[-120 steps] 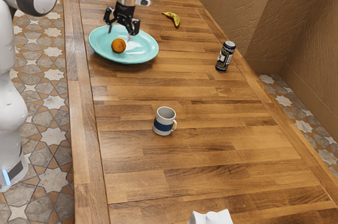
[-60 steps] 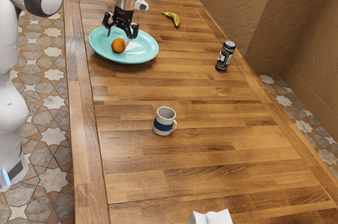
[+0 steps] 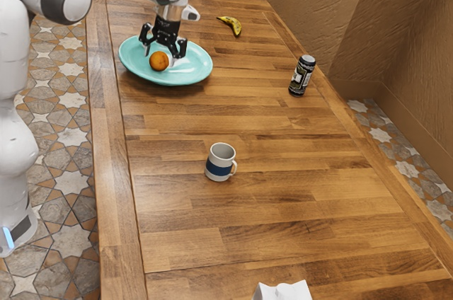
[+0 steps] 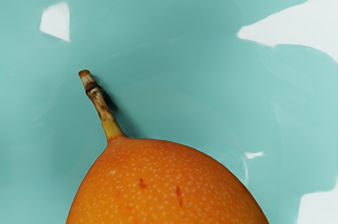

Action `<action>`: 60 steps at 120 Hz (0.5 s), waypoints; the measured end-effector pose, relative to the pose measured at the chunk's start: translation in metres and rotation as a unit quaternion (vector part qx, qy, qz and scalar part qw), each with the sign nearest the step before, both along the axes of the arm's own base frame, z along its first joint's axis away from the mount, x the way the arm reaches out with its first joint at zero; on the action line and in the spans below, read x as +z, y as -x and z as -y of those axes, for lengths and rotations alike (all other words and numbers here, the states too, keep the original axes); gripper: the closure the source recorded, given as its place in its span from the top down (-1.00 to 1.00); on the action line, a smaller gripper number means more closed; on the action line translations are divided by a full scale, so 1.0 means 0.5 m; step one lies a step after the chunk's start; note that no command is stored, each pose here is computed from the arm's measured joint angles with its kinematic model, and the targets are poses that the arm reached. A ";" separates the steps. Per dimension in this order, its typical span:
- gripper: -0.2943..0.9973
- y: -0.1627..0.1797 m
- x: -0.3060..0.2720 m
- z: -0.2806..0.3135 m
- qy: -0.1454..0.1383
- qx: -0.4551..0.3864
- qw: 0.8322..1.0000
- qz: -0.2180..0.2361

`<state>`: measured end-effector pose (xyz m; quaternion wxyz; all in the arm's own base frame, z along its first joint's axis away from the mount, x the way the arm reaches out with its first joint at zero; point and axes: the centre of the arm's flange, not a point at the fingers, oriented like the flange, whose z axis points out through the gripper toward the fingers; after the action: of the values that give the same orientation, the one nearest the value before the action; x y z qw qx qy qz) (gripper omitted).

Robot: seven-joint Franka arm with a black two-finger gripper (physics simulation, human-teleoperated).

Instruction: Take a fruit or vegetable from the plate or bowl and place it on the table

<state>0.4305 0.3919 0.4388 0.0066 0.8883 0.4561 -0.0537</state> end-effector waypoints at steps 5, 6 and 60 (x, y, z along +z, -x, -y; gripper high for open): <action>0.54 -0.001 -0.003 0.000 0.001 0.001 1.000 0.000; 0.54 -0.001 -0.004 0.000 0.002 0.001 1.000 0.000; -0.08 -0.008 -0.002 0.004 0.005 0.006 1.000 0.010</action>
<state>0.4348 0.3901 0.4377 0.0160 0.8862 0.4607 -0.0470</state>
